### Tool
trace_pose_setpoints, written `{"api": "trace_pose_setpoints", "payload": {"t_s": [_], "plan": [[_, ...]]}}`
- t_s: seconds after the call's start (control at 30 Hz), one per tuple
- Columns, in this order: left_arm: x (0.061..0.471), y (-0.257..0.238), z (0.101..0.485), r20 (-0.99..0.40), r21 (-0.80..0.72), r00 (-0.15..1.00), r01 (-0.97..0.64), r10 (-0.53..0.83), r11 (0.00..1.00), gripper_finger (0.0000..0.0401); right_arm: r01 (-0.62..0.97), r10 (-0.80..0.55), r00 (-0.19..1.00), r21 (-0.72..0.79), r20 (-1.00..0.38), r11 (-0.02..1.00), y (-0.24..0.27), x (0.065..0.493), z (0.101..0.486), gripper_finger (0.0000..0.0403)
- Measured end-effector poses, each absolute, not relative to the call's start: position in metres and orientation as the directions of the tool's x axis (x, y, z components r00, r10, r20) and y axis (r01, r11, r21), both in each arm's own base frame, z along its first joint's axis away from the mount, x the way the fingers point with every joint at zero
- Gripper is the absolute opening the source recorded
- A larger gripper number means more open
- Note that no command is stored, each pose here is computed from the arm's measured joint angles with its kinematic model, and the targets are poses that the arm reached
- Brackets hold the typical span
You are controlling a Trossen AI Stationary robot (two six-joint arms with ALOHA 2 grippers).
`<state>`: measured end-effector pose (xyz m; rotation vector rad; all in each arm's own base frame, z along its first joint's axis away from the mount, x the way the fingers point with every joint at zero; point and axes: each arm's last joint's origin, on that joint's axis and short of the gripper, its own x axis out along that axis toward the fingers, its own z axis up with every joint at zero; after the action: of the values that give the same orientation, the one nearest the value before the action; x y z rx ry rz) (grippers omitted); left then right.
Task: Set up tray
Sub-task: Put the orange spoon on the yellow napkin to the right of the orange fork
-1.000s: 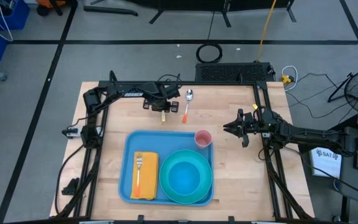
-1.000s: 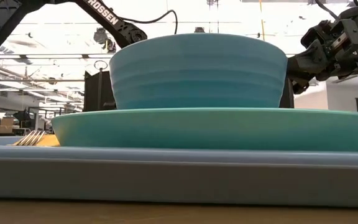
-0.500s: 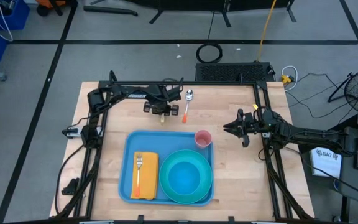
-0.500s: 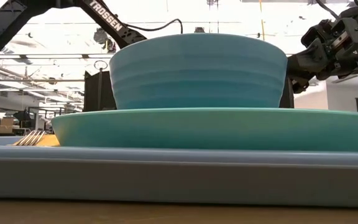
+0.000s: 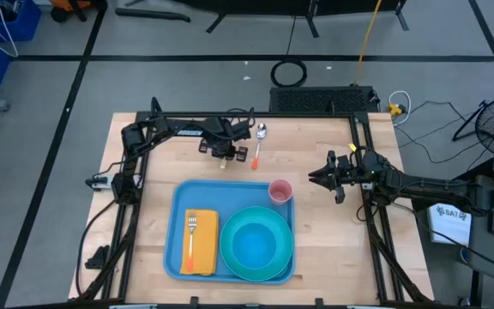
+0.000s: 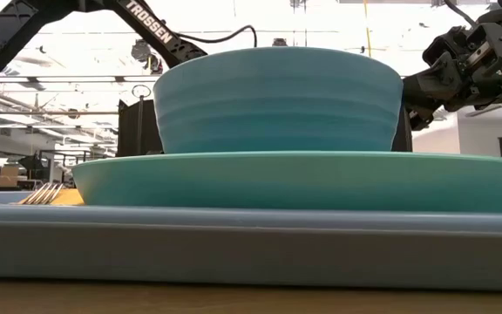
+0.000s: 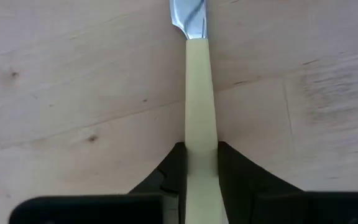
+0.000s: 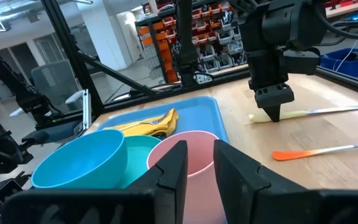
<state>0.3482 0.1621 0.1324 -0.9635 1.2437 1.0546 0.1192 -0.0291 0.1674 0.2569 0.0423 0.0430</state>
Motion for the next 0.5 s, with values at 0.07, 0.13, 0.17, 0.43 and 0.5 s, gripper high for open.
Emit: {"api": "trace_pose_setpoints", "payload": {"t_s": [0.07, 0.13, 0.17, 0.43, 0.5], "plan": [[0.3485, 0.1616, 0.1323, -0.996, 0.002, 0.021, -0.967, 0.09, 0.256, 0.0063, -0.037, 0.048, 0.998, 0.255, -0.039, 0.966, -0.0291, 0.1192, 0.1672, 0.0068], [0.3483, 0.1618, 0.1321, -0.996, 0.0, 0.024, -0.964, 0.085, 0.265, 0.0063, -0.035, 0.048, 0.998, 0.257, -0.043, 0.966, -0.0291, 0.1192, 0.1668, 0.0068], [0.3483, 0.1618, 0.132, -0.996, 0.001, 0.023, -0.964, 0.086, 0.267, 0.0063, -0.035, 0.048, 0.998, 0.257, -0.043, 0.966, -0.0291, 0.1192, 0.1667, 0.0068], [0.3493, 0.1612, 0.1317, -0.996, -0.017, 0.036, -0.97, 0.076, 0.244, 0.0063, -0.035, 0.048, 0.998, 0.256, -0.043, 0.966, -0.0291, 0.1192, 0.1667, 0.0068], [0.35, 0.1595, 0.1316, -0.997, -0.02, 0.039, -0.968, 0.07, 0.251, 0.0074, -0.035, 0.048, 0.998, 0.256, -0.043, 0.966, -0.0291, 0.1192, 0.1667, 0.0068]]}}
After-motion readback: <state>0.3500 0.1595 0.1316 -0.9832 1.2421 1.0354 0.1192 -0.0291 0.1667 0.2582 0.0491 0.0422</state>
